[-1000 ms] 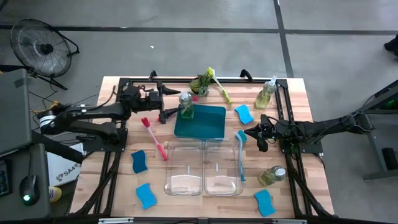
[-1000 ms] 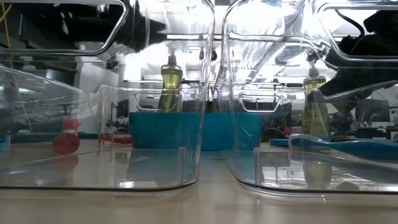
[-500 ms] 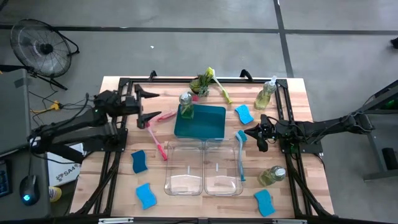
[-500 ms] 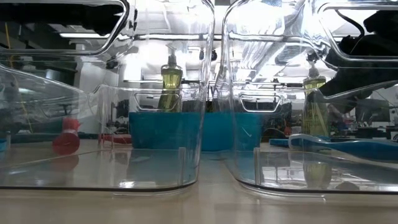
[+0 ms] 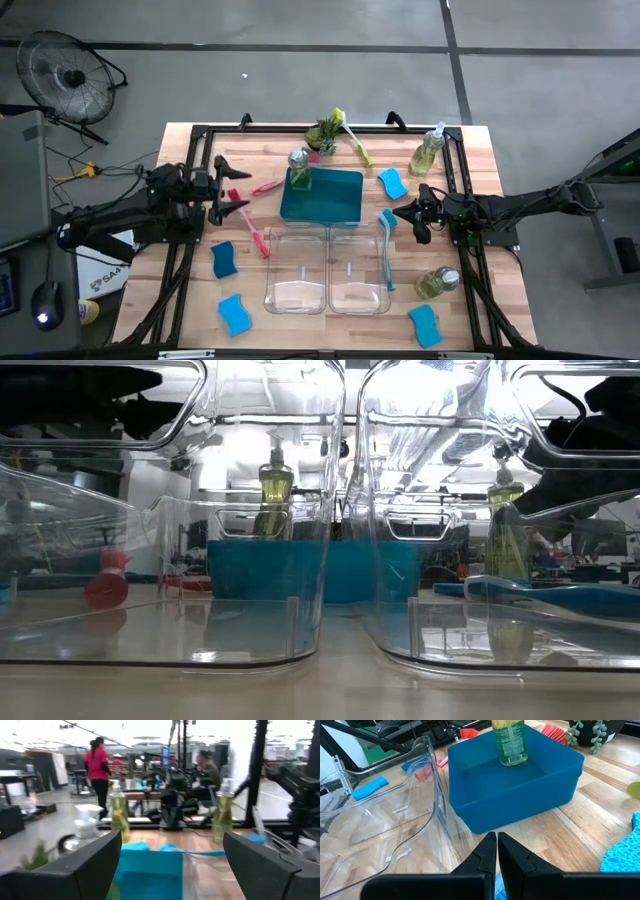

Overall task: Pick & Place Kitchen Sink Supplies
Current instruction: Put the green dish soap into the blue bin

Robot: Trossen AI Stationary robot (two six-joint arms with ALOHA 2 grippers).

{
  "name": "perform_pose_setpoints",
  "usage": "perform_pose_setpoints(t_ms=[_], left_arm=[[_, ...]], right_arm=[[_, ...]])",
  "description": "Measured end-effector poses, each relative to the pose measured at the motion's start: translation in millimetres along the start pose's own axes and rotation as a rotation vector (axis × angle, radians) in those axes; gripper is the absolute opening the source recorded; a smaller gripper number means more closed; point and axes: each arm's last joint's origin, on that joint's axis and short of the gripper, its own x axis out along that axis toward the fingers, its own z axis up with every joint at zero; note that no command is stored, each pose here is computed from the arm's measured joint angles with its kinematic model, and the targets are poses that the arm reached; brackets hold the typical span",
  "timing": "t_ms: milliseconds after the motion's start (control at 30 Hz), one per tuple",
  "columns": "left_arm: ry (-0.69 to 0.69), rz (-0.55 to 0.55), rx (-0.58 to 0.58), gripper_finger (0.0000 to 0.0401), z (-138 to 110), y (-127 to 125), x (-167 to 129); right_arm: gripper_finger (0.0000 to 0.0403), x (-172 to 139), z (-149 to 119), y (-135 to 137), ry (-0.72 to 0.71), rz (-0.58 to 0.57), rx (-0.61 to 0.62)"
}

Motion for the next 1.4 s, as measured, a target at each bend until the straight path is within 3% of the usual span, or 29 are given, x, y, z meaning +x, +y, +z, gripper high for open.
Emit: perform_pose_setpoints(t_ms=[167, 267, 533, 800, 1067, 1400], left_arm=[[0.012, 0.017, 0.005, 0.0344, -13, -9, 3], [0.025, 0.02, 0.07, 0.0344, -19, -13, 3], [0.023, -0.036, 0.131, 0.0344, -45, -23, 0], [0.053, -0.056, 0.239, 0.0344, -51, -23, -2], [0.167, -0.077, 0.312, 0.0344, -63, -23, -4], [0.245, -0.074, 0.352, 0.0344, -70, -23, -5]], right_arm=[[0.0012, 0, 0, 0, 0.0, 0.0, 0.0], [0.0012, 0, 0, 0, 0.0, 0.0, 0.0], [0.0012, 0, 0, 0, 0.0, 0.0, 0.0], [0.0012, 0, 0, 0, 0.0, 0.0, 0.0], [0.0012, 0, 0, 0, 0.0, 0.0, 0.0], [0.0012, 0, 0, 0, 0.0, 0.0, 0.0]])
